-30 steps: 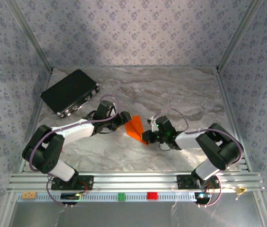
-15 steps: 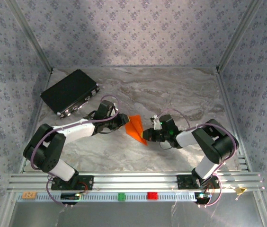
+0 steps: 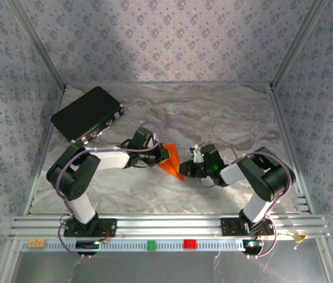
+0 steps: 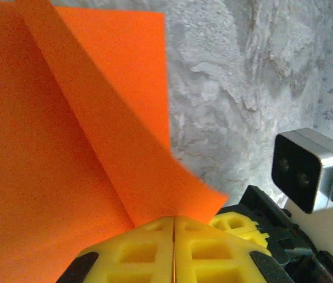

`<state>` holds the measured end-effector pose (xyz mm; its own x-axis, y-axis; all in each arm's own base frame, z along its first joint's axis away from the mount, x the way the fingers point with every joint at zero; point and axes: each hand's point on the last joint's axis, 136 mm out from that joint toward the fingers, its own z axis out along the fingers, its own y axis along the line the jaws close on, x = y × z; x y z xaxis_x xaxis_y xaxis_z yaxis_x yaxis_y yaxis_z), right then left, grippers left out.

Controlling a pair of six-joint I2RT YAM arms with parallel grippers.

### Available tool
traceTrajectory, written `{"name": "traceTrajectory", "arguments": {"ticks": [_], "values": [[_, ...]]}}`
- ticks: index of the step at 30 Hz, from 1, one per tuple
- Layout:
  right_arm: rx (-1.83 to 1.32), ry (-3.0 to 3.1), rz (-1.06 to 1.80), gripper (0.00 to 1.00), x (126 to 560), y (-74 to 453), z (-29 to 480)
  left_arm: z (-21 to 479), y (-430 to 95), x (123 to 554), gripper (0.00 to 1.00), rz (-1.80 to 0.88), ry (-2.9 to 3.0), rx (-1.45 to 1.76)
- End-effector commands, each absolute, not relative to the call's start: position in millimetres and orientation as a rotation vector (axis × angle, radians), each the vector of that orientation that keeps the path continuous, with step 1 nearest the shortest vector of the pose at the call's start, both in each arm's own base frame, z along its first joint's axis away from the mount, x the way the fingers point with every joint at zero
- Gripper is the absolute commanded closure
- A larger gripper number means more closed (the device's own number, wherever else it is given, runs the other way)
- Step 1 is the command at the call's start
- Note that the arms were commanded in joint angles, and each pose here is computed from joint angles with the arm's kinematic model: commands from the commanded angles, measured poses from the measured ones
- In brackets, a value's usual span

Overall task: Fold a paper plane with a square sheet of paper (pick it up from the middle)
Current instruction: Fourth fold the wing at the center of the table.

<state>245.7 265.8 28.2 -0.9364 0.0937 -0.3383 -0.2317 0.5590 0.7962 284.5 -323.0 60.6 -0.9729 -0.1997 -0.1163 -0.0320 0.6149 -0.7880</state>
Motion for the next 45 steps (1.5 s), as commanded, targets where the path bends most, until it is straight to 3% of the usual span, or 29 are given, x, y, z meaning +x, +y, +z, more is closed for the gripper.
{"name": "traceTrajectory", "arguments": {"ticks": [1,45], "values": [[-0.082,2.477,1.343,1.00,242,262,22,75,-339,291,0.92,-1.372,2.591,-0.146],[-0.016,2.550,1.287,1.00,242,250,6,30,-345,304,0.93,-1.243,2.679,-0.188]]}}
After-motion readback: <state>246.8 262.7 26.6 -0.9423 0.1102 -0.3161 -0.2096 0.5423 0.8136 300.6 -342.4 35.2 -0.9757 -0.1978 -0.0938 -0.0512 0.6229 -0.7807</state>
